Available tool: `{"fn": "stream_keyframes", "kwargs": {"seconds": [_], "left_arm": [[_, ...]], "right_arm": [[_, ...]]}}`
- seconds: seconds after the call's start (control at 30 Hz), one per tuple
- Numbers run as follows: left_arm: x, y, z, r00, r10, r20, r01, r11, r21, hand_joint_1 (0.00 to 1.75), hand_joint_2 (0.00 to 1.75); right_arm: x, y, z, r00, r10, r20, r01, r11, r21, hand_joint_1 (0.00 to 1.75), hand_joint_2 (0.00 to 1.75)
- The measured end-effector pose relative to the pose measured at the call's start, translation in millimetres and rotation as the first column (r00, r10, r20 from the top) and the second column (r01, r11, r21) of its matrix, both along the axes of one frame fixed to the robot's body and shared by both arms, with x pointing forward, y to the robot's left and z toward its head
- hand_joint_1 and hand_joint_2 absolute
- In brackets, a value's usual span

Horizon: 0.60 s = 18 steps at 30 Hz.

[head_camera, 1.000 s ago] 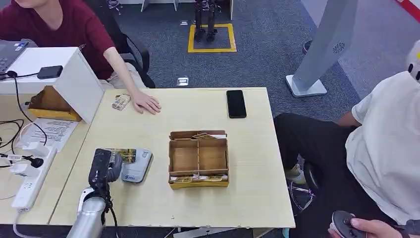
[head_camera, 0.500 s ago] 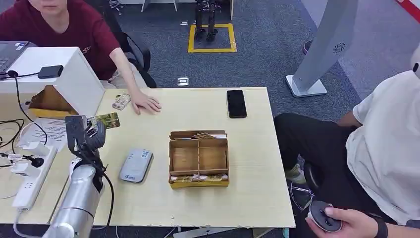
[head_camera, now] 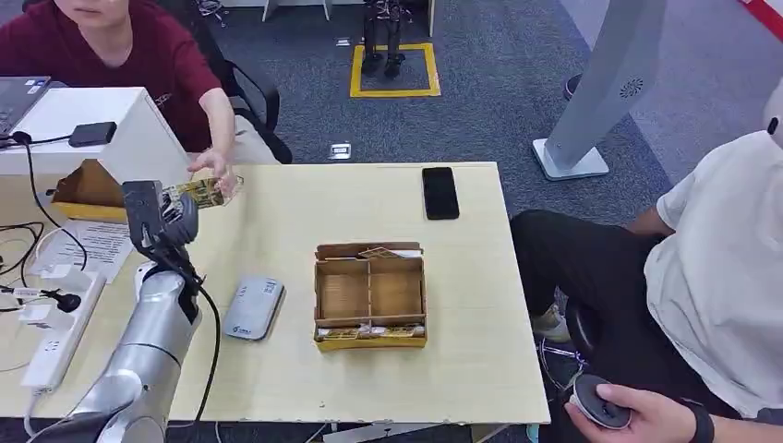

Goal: Pass the card to the sensor for recognition and then transmit it.

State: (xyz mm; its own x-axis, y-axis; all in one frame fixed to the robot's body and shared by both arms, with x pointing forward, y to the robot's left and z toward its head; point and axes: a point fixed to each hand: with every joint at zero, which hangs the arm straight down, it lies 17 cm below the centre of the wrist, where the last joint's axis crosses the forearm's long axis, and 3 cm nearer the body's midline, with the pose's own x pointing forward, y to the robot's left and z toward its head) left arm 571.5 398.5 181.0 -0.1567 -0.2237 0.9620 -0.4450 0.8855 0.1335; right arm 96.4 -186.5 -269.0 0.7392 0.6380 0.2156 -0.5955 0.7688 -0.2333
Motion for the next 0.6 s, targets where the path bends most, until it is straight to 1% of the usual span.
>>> {"fn": "stream_keyframes", "kwargs": {"seconds": [0.33,0.37,0.47,0.5,0.6], "left_arm": [[-2.8,-7.2,-1.5,1.000,-0.010,0.020,0.009,1.000,0.029,1.75,1.75],[-2.7,-8.5,-1.4,1.000,-0.013,0.021,0.012,0.999,0.031,0.00,1.75],[-2.6,-14.1,-3.3,0.999,-0.038,0.020,0.037,0.999,0.035,0.00,1.75],[-3.0,-14.2,-4.4,0.999,-0.038,0.017,0.038,0.999,0.036,0.00,0.00],[-3.5,-13.1,-7.8,0.999,-0.032,0.002,0.032,0.999,0.041,0.00,0.00]], "right_arm": [[-0.1,0.8,0.0,1.000,0.009,0.000,-0.009,1.000,0.002,0.00,1.75],[0.0,0.9,0.0,1.000,0.011,0.000,-0.011,1.000,0.002,0.00,1.75],[-0.2,1.3,0.0,1.000,0.014,-0.002,-0.014,1.000,0.003,0.00,1.75],[-0.2,1.3,0.0,1.000,0.014,-0.002,-0.014,1.000,0.003,0.00,1.75],[-0.3,1.2,0.0,1.000,0.014,-0.002,-0.014,1.000,0.003,0.00,1.75]]}}
